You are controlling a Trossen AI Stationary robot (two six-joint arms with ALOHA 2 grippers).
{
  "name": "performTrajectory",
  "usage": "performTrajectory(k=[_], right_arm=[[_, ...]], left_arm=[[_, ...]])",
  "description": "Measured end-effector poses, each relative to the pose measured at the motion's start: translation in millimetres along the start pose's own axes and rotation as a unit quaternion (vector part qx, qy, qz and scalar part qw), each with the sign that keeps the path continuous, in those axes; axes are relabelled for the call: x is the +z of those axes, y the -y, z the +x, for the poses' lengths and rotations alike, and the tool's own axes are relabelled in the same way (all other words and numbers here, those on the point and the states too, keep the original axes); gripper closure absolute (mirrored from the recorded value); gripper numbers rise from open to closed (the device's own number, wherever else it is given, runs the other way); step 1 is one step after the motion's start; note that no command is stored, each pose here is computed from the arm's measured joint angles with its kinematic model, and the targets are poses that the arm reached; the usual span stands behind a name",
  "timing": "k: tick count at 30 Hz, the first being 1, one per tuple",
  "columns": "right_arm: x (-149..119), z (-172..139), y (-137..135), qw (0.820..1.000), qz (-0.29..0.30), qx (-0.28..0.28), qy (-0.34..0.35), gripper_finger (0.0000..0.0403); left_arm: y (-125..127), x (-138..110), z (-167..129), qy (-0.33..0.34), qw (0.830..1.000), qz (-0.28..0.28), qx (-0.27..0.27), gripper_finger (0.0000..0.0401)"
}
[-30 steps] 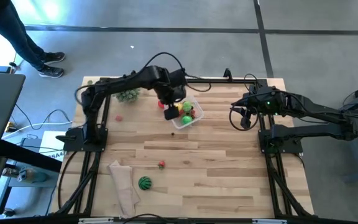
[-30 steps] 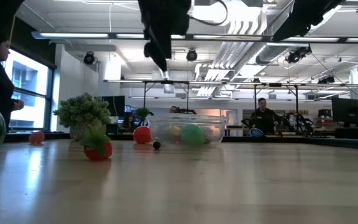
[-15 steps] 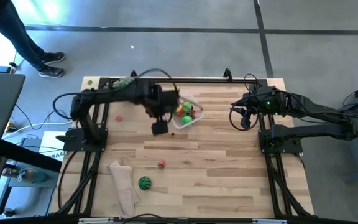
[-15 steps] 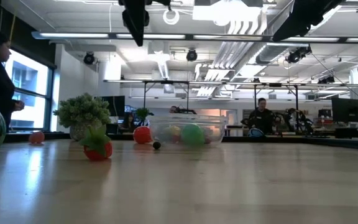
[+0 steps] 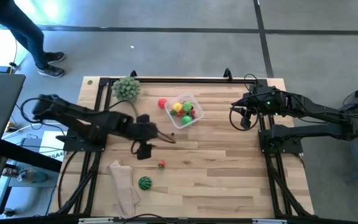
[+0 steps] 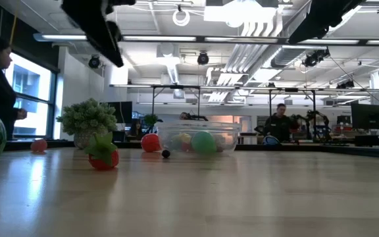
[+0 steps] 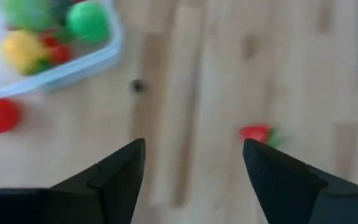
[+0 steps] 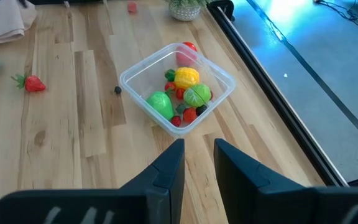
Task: Pick and placing Produce into tupperware
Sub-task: Put the red strawberry into the transparent container
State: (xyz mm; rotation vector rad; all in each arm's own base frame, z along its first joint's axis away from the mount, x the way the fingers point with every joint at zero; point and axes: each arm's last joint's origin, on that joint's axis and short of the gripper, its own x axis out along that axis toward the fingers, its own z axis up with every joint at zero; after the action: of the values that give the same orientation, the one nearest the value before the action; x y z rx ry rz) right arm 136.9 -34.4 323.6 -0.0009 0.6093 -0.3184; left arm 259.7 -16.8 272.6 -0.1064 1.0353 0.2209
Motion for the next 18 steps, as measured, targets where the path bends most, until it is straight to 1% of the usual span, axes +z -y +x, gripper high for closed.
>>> performTrajectory(k=[2, 4, 7, 9, 12, 16, 18], right_arm=[[0, 0, 0, 1.000, 0.000, -0.001, 0.000, 0.0327], [0, 0, 0, 1.000, 0.000, 0.000, 0.000, 0.0327], [0, 0, 0, 1.000, 0.000, 0.000, 0.000, 0.0327], [0, 0, 0, 1.000, 0.000, -0.001, 0.000, 0.0327], [0, 0, 0, 1.000, 0.000, 0.000, 0.000, 0.0327], [0, 0, 0, 1.000, 0.000, 0.000, 0.000, 0.0327], [0, 0, 0, 1.000, 0.000, 0.000, 0.000, 0.0327]], left_arm=[[3, -19, 8, 0.042, 0.998, -0.015, -0.050, 0.0144], [6, -37, 20, 0.066, 0.991, -0.018, -0.113, 0.0143], [12, -56, 38, 0.079, 0.980, 0.002, -0.185, 0.0141], [14, -68, 47, 0.070, 0.979, 0.021, -0.192, 0.0140], [17, -78, 59, 0.055, 0.982, 0.048, -0.172, 0.0140], [18, -79, 69, 0.050, 0.984, 0.078, -0.154, 0.0139], [20, -77, 75, 0.061, 0.981, 0.107, -0.152, 0.0139]])
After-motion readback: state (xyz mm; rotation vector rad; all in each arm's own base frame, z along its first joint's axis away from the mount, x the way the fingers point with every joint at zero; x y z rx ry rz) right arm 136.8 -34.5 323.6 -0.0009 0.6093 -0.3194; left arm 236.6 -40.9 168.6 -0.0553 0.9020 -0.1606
